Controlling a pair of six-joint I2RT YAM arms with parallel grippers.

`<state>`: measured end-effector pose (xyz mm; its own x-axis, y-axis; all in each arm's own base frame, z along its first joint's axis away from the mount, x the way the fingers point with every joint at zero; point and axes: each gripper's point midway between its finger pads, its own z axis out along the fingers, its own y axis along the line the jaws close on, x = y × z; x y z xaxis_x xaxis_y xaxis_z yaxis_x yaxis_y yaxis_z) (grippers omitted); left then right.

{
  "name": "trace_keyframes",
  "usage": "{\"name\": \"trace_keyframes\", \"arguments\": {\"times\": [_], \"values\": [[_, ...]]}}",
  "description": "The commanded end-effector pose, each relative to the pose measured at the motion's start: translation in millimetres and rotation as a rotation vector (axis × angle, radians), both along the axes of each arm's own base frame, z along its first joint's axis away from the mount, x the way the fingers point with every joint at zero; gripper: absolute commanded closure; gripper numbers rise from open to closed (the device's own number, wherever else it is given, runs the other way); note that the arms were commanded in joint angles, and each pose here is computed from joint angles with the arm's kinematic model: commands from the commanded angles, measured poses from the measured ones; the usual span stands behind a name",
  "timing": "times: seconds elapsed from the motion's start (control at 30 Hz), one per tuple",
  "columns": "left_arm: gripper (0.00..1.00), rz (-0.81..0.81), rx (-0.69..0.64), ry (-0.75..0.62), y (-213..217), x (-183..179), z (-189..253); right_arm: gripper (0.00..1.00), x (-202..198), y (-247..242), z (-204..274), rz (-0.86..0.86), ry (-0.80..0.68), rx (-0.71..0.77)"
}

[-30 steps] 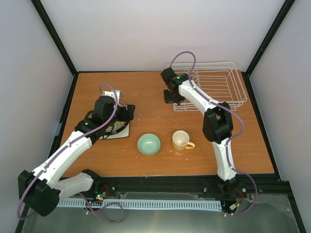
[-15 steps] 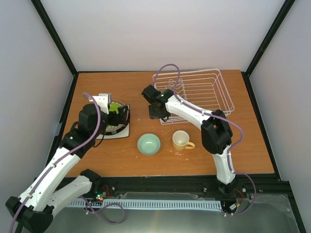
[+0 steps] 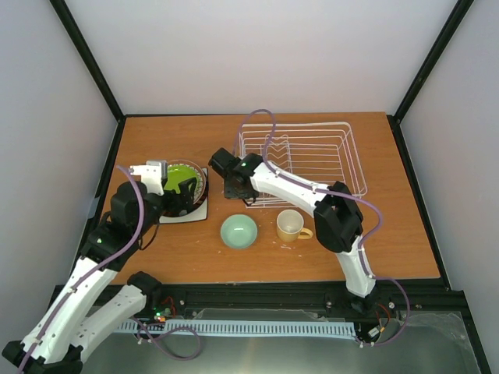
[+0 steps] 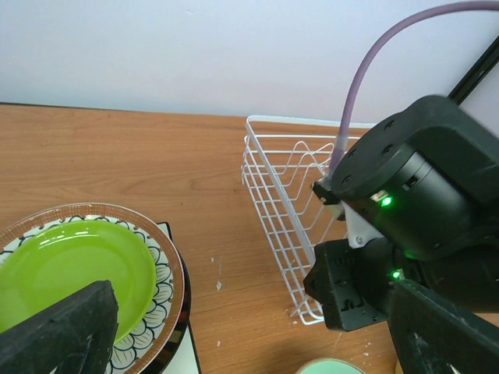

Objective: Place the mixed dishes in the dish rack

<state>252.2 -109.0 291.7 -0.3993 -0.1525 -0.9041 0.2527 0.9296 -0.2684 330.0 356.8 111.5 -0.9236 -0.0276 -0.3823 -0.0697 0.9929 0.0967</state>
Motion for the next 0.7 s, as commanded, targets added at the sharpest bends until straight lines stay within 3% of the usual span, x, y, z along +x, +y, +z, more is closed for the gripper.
{"name": "trace_keyframes", "arguments": {"times": [0.0, 0.43, 0.67], "values": [[0.05, 0.001, 0.029, -0.023, 7, -9, 3, 0.97, 6, 43, 21, -0.084, -0.059, 0.176], [0.05, 0.006, 0.034, -0.055, 12, -13, 12, 0.95, -8, 63, -7, -0.04, -0.008, 0.134], [0.04, 0.012, 0.045, -0.038, 11, -9, 8, 0.55, -9, 57, -6, -0.042, -0.017, 0.077]]}}
